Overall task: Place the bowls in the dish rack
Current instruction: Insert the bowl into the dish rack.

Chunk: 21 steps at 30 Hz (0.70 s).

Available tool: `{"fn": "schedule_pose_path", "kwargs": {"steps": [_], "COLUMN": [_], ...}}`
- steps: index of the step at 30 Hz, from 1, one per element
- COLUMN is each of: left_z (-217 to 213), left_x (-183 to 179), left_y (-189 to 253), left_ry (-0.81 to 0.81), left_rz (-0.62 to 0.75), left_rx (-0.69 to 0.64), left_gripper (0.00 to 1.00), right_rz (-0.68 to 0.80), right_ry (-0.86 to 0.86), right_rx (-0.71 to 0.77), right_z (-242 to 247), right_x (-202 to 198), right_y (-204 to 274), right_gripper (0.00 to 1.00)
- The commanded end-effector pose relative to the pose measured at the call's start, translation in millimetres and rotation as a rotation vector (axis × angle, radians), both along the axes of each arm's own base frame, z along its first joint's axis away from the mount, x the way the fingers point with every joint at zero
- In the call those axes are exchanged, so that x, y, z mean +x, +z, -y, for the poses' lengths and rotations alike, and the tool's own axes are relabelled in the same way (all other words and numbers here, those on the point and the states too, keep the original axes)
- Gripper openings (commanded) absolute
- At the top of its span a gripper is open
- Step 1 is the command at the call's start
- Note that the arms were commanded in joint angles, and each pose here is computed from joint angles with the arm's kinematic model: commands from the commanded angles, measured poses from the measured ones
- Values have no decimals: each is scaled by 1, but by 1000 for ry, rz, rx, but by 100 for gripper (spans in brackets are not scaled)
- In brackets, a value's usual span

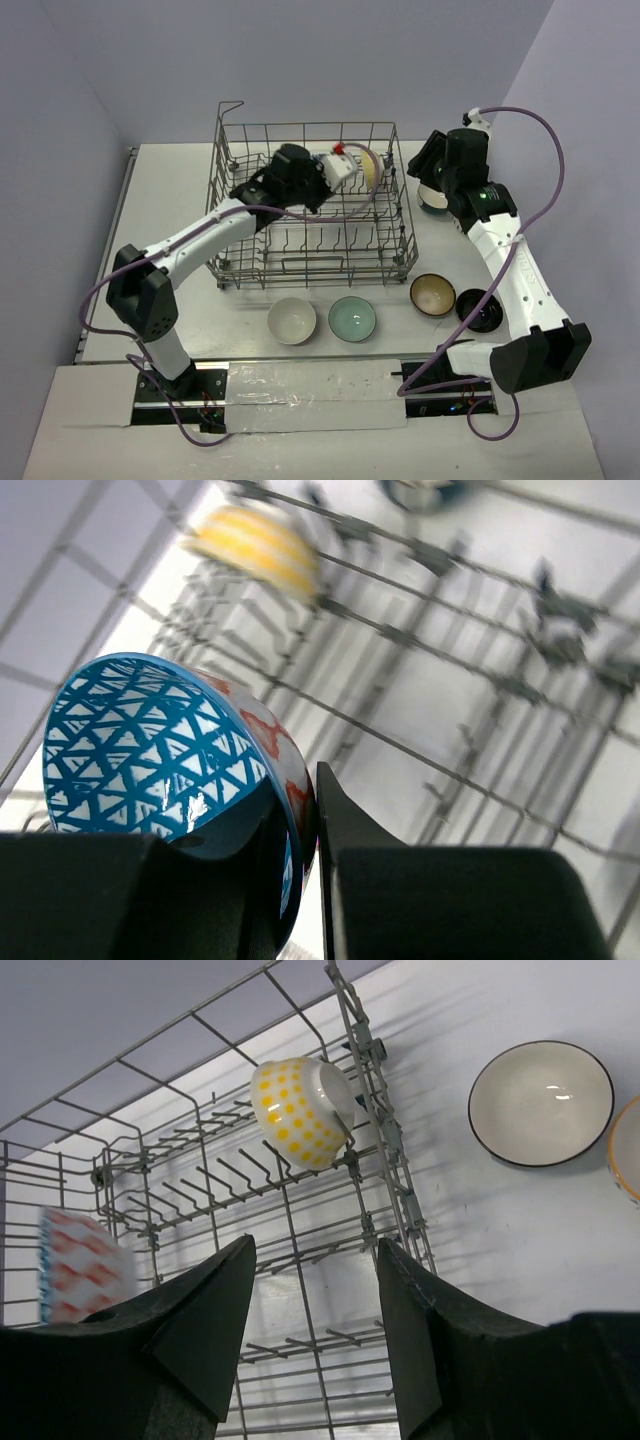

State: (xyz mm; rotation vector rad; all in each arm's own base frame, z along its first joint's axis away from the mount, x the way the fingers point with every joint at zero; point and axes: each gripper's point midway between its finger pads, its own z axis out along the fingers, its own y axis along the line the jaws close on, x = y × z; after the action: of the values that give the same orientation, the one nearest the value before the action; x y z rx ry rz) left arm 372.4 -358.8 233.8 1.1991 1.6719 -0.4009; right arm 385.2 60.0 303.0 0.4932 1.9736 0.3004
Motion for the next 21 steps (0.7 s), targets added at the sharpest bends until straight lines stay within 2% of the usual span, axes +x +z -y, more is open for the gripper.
{"fn": "schedule_pose_path", "kwargs": {"steps": [1,4,5,7,8,10,11,17,21], "left_z": [-8,-10,-8,2,5,15,18,31,28], "left_x": [18,29,30,31,31,30,29,39,48], "left_y": [115,141,146,149,165,161,174,160,150], "left_ry": [72,78,96,64,46,-9,-27,-28,-4], "left_rz": [88,-6,-75,-130,-166,-252,-298,-504,-530], "left_rx": [-333,-495,-572,-646,-747,-817,-904,-1102,-1201], "left_gripper": [0,0,0,0,0,0,0,0,0], "right_rz": [56,55,51,54,50,38,38,25,18], "right_ry": [-20,-18,-15,-5,-4,1,2,-3,2], "right_rx": [-19,-13,-12,-5,-6,-5,-6,-12,-12], "right_z": [8,7,7,4,5,3,3,5,5], "right_x": [-4,-5,-6,-5,-4,-3,-3,-2,-3], "right_y": [12,9,7,6,5,2,3,-3,-5], "right_gripper": [60,60,60,60,60,60,60,60,60]}}
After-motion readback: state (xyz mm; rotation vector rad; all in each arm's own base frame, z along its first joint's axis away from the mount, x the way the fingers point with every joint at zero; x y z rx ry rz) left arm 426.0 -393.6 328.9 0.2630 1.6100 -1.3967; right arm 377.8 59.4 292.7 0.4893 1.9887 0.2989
